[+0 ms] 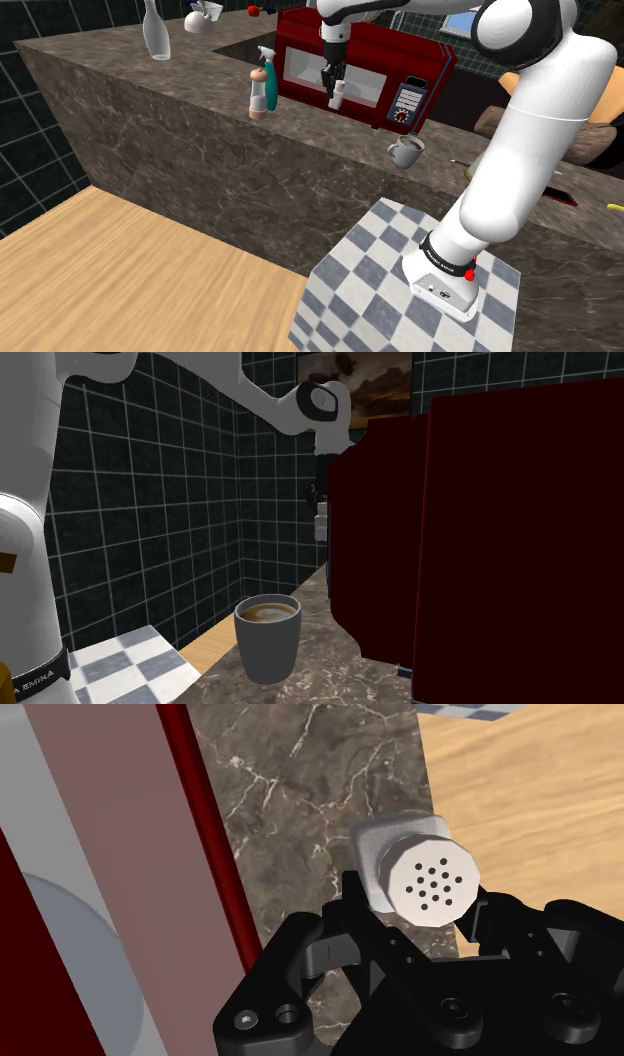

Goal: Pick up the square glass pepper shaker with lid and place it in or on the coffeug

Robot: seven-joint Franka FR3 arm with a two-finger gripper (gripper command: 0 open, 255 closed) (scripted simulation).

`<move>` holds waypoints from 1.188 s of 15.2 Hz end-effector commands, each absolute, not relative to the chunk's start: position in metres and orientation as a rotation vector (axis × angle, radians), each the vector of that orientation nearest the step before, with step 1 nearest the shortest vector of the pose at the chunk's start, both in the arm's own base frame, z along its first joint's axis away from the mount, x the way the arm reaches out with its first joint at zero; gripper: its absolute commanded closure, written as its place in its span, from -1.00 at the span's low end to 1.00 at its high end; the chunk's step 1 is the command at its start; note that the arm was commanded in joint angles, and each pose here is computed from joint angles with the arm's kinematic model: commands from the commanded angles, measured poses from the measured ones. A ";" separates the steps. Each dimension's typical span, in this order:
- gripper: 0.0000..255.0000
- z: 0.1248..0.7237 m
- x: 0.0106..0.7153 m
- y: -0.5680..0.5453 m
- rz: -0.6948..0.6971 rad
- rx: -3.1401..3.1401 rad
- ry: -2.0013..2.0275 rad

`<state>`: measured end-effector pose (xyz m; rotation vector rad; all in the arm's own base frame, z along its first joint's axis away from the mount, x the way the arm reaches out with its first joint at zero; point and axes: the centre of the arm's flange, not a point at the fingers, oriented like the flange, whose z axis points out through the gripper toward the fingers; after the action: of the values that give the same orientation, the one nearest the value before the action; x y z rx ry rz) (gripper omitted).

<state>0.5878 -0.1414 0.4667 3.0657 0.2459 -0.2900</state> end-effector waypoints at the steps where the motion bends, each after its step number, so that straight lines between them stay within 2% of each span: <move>1: 1.00 0.477 0.588 -0.142 -0.291 3.066 0.246; 6: 1.00 0.501 0.588 -0.142 -0.291 3.066 0.246; 18: 1.00 0.505 0.441 -0.200 -0.291 3.066 0.246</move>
<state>0.4541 -0.1975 0.5080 3.0657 0.2434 -0.2911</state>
